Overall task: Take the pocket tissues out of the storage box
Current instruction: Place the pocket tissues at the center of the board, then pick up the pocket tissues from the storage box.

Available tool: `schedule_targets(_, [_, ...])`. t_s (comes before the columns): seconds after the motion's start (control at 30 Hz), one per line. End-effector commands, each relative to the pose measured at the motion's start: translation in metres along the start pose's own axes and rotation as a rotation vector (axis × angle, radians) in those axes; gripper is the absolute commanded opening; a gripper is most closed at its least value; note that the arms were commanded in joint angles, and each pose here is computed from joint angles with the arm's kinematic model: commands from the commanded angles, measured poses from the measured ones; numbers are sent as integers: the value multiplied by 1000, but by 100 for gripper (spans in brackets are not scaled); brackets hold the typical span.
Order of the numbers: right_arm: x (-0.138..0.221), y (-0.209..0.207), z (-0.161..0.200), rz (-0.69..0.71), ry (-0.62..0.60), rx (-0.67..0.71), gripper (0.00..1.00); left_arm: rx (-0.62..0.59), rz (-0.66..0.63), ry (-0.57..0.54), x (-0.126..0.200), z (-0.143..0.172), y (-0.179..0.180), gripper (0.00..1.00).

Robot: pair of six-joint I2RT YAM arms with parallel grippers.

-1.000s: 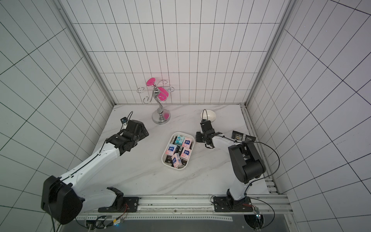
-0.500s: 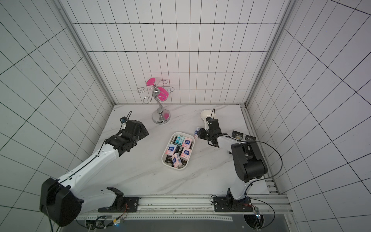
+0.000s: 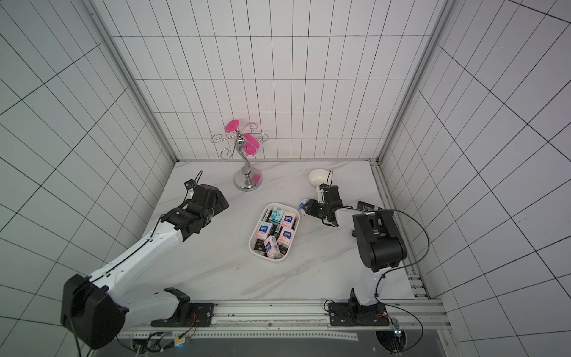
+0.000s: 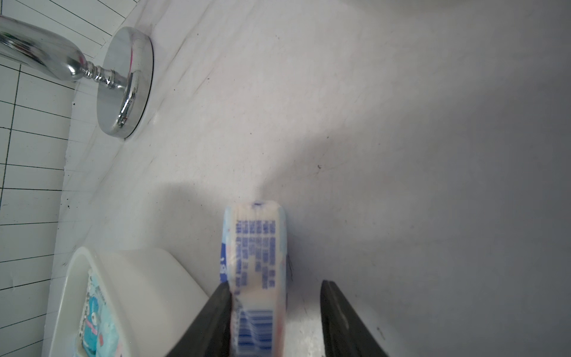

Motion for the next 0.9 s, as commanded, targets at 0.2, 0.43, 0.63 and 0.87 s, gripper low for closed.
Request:
schedule_targets(0.2, [23, -19, 4, 162, -6, 43, 52, -1, 22, -11, 2, -1, -3, 98])
schedule_targets(0.43, [47, 14, 7, 250, -36, 226, 53, -4, 27, -10, 1, -1, -4, 98])
schedule_targets(0.63, [77, 65, 40, 284, -16, 433, 53, -15, 26, -1, -1, 1, -5, 98])
schedule_targets(0.87, [96, 104, 97, 192, 40, 562, 53, -14, 17, -18, 1, -4, -4, 98])
Point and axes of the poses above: each gripper's point midway between its finger pads, its own x axis back along the fingers, its own y axis along the line the jaws close on, z = x × y, the point moved 1 cm from there along x, back along the fingers, and after that the axes turned 7 degrees about -x, right-handed, at the moved point
